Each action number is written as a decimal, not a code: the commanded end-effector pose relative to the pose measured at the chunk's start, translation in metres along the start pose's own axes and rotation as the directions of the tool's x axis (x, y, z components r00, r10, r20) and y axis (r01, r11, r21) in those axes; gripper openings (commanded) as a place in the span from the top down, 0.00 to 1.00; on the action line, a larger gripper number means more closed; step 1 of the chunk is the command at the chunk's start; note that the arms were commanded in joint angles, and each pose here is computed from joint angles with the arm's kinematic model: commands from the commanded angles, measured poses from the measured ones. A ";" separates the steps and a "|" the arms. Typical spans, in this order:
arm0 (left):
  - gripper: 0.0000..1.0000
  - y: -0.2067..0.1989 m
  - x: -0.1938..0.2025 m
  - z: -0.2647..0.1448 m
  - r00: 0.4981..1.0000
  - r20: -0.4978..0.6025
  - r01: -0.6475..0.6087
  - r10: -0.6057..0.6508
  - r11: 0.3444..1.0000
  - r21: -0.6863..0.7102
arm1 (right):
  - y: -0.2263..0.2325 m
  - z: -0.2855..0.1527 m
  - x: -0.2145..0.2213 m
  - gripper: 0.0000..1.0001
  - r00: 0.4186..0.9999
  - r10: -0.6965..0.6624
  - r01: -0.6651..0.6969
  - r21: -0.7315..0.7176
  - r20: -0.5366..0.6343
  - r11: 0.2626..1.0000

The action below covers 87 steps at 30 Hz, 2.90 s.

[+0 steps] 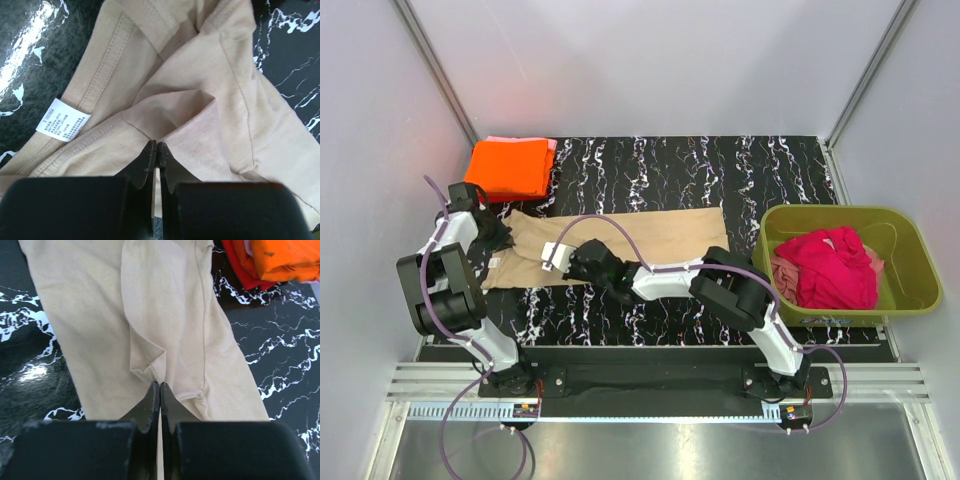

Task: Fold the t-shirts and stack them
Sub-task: Fold the tshirt

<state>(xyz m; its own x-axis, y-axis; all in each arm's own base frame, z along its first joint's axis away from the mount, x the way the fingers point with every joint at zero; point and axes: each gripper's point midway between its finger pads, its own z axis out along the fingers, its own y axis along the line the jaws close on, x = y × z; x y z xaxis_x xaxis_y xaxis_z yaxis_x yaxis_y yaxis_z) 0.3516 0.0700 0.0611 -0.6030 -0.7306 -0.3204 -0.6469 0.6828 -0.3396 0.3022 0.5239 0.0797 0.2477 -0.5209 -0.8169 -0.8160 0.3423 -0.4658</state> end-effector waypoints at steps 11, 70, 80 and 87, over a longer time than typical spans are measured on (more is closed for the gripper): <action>0.71 -0.010 -0.024 -0.039 0.989 0.146 -0.027 0.027 1.000 0.003 | -0.012 -0.042 -0.054 0.52 0.981 0.182 -0.183 0.018 0.060 0.983; 0.58 -0.033 0.014 -0.076 0.967 0.220 -0.156 0.127 0.980 0.120 | -0.073 -0.232 0.134 0.76 0.210 0.917 -0.685 0.618 -0.340 0.386; 0.59 -0.074 -0.026 -0.036 0.977 0.123 -0.209 0.175 0.898 0.387 | -0.130 -0.179 0.145 0.78 0.273 0.889 -0.665 0.596 -0.366 0.450; 0.60 -0.077 -0.031 -0.001 0.970 0.090 -0.244 0.228 0.875 0.417 | -0.137 -0.160 0.176 0.78 0.253 0.875 -0.649 0.598 -0.414 0.470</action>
<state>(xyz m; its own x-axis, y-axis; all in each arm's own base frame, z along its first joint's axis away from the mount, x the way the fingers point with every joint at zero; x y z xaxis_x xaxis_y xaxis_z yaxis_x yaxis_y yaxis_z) 0.3925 0.0374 0.0707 -0.7077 -0.6125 -0.3520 -0.3615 0.7421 -0.5644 0.3608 0.2561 0.0494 -0.8790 -0.1264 -0.4598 -0.1930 0.9760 0.1006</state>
